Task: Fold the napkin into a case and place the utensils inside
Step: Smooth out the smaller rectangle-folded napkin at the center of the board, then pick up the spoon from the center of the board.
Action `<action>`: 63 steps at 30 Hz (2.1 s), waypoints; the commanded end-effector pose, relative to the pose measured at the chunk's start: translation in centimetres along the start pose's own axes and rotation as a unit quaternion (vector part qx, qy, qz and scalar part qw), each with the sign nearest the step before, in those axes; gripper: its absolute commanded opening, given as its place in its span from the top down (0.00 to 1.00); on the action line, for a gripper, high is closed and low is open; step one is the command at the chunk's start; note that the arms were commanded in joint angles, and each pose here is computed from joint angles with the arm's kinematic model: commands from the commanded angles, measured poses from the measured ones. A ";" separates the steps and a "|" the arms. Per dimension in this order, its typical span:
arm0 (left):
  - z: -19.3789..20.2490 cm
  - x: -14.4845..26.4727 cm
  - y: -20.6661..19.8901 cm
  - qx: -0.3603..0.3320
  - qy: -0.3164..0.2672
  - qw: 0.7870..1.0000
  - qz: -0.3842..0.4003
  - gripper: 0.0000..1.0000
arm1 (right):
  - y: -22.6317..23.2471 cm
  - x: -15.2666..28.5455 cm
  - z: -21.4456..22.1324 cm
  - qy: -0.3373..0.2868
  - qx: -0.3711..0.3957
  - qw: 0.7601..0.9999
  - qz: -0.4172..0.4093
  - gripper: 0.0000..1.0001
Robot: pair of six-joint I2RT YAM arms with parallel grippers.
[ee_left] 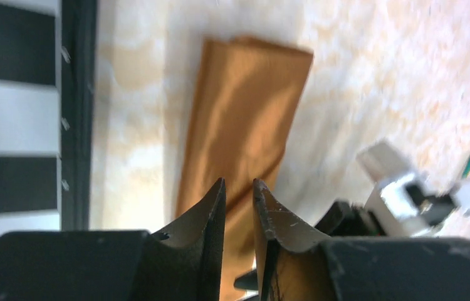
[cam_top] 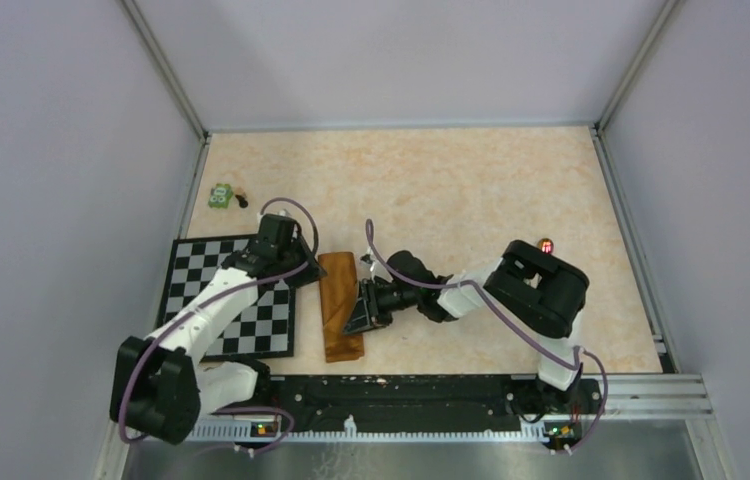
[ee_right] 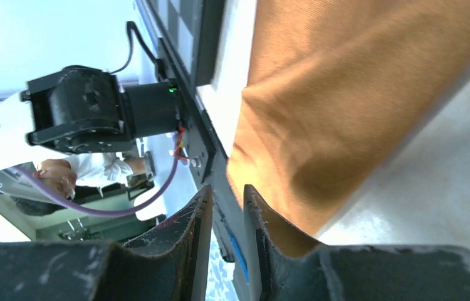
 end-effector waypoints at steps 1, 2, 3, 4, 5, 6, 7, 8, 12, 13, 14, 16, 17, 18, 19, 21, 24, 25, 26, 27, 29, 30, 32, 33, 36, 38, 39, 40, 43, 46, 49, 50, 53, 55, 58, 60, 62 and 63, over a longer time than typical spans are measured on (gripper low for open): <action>-4.3 -2.0 -0.9 -0.035 -0.046 0.998 0.037 0.73 | -1.0 -0.6 0.6 -0.006 -0.001 1.000 -0.005 0.75; -4.8 -2.7 -1.1 -0.039 -0.046 0.997 0.036 0.72 | -1.2 -0.9 0.9 -0.003 0.002 1.000 0.004 0.75; -5.0 -3.5 -1.1 -0.040 -0.039 0.998 0.037 0.71 | -1.5 -1.2 1.2 0.002 0.006 1.000 0.012 0.75; -5.2 -4.4 -1.1 -0.042 -0.029 0.998 0.037 0.70 | -1.8 -1.6 1.5 0.006 0.007 1.000 0.019 0.75; -5.4 -5.2 -1.1 -0.045 -0.020 0.998 0.034 0.69 | -2.0 -2.0 1.7 0.011 0.007 1.000 0.022 0.75; -5.4 -6.3 -0.9 -0.048 -0.015 0.998 0.030 0.68 | -2.2 -2.4 2.0 0.014 0.005 1.000 0.024 0.76; -5.3 -7.4 -0.5 -0.048 -0.007 0.999 0.020 0.67 | -2.2 -2.6 2.0 0.013 0.001 1.000 0.025 0.76; -5.3 -8.3 -0.1 -0.044 0.004 0.999 0.010 0.68 | -2.2 -2.7 1.9 0.010 0.001 1.000 0.028 0.76; -5.2 -9.7 0.1 -0.048 0.019 0.999 0.010 0.66 | -0.6 -2.7 0.7 -0.004 0.017 0.999 0.030 0.75; -5.4 -9.3 -0.2 -0.052 0.016 0.998 0.020 0.66 | 0.0 -2.6 0.4 -0.006 0.023 0.999 0.027 0.74; -5.5 -8.7 -0.6 -0.055 0.010 0.998 0.032 0.65 | 0.7 -2.4 0.0 -0.009 0.030 0.999 0.025 0.73; -6.0 -7.1 -1.6 -0.063 0.002 0.996 0.057 0.60 | 2.2 -1.7 -0.7 -0.016 0.051 0.998 0.030 0.70; -6.3 -6.1 -2.2 -0.067 -0.003 0.996 0.066 0.58 | 3.0 -1.0 -1.1 -0.021 0.064 0.997 0.042 0.66; -6.5 -5.1 -2.6 -0.071 -0.005 0.995 0.071 0.54 | 3.7 -0.1 -1.6 -0.029 0.081 0.995 0.059 0.61; -6.8 -3.9 -3.1 -0.078 -0.011 0.994 0.079 0.49 | 4.3 1.2 -2.0 -0.037 0.096 0.991 0.084 0.56; -7.0 -1.3 -3.9 -0.093 -0.021 0.991 0.095 0.34 | 5.1 4.8 -3.0 -0.061 0.119 0.980 0.146 0.45; -6.9 2.7 -5.1 -0.135 -0.041 0.979 0.150 0.18 | 4.7 12.3 -4.8 -0.111 0.123 0.952 0.257 0.35; -6.6 3.7 -5.3 -0.149 -0.044 0.972 0.175 0.14 | 4.1 14.9 -5.2 -0.125 0.118 0.940 0.294 0.33; -6.5 4.7 -5.7 -0.168 -0.052 0.962 0.209 0.11 | 3.3 17.1 -5.7 -0.130 0.112 0.925 0.338 0.33; -6.2 5.7 -6.1 -0.187 -0.052 0.951 0.239 0.05 | 2.3 19.8 -5.7 -0.121 0.086 0.901 0.408 0.32; -6.1 7.2 -6.7 -0.218 -0.042 0.935 0.275 0.03 | 0.8 24.2 -6.5 -0.131 0.054 0.835 0.532 0.32; -6.0 7.7 -7.0 -0.231 -0.036 0.929 0.288 0.03 | 0.1 26.3 -6.8 -0.138 0.031 0.809 0.571 0.31; -5.9 8.4 -7.4 -0.255 -0.026 0.914 0.315 0.02 | -1.7 30.4 -7.5 -0.155 -0.046 0.792 0.589 0.31; -5.8 8.6 -7.5 -0.264 -0.019 0.907 0.327 0.02 | -2.5 31.9 -7.5 -0.159 -0.081 0.804 0.568 0.32; -5.6 8.9 -7.4 -0.288 -0.013 0.894 0.342 0.02 | -4.5 34.5 -7.3 -0.141 -0.115 0.802 0.569 0.31; -5.5 8.9 -7.2 -0.299 -0.012 0.890 0.345 0.02 | -5.9 34.9 -7.1 -0.095 -0.135 0.788 0.593 0.32; -5.4 8.9 -7.2 -0.302 -0.015 0.889 0.343 0.02 | -6.6 35.0 -6.9 -0.079 -0.145 0.779 0.606 0.33; -5.4 8.9 -7.0 -0.304 -0.017 0.890 0.340 0.02 | -7.4 35.3 -6.9 -0.076 -0.152 0.770 0.615 0.34; -5.3 8.6 -6.8 -0.304 -0.022 0.892 0.334 0.02 | -9.2 36.7 -6.9 -0.139 -0.188 0.776 0.585 0.42; -5.0 8.2 -6.6 -0.303 -0.016 0.891 0.337 0.02 | -10.0 36.9 -7.0 -0.165 -0.178 0.785 0.570 0.46; -4.6 7.9 -6.5 -0.306 -0.013 0.891 0.335 0.02 | -11.0 37.0 -7.3 -0.134 -0.186 0.784 0.576 0.58; -4.5 7.8 -6.5 -0.308 -0.014 0.891 0.334 0.02 | -11.3 37.0 -7.3 -0.132 -0.185 0.785 0.576 0.60; -4.5 7.8 -6.5 -0.311 -0.017 0.891 0.329 0.02 | -12.2 36.5 -7.5 -0.121 -0.189 0.794 0.565 0.62; -4.6 8.0 -6.6 -0.313 -0.020 0.892 0.325 0.02 | -12.8 36.3 -7.4 -0.111 -0.196 0.795 0.563 0.64; -4.7 8.1 -6.7 -0.314 -0.021 0.893 0.323 0.02 | -13.2 36.2 -7.6 -0.113 -0.196 0.795 0.563 0.66; -4.7 8.1 -6.7 -0.314 -0.019 0.893 0.322 0.02 | -13.4 36.2 -7.9 -0.112 -0.195 0.795 0.563 0.70; -4.6 8.1 -6.6 -0.313 -0.018 0.893 0.322 0.02 | -13.8 36.1 -7.9 -0.109 -0.199 0.795 0.562 0.71; -4.6 8.1 -6.6 -0.314 -0.017 0.893 0.322 0.02 | -14.0 36.0 -7.9 -0.109 -0.202 0.795 0.562 0.72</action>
Point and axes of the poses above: each gripper's point midway between its finger pads, its own x axis back along the fingers, its own y axis along the line the jaws close on, z = x × y, the point moved 10 cm from there along x, back along the fingers, and after that the axes turned 2 degrees about x, right-handed, at the moved point
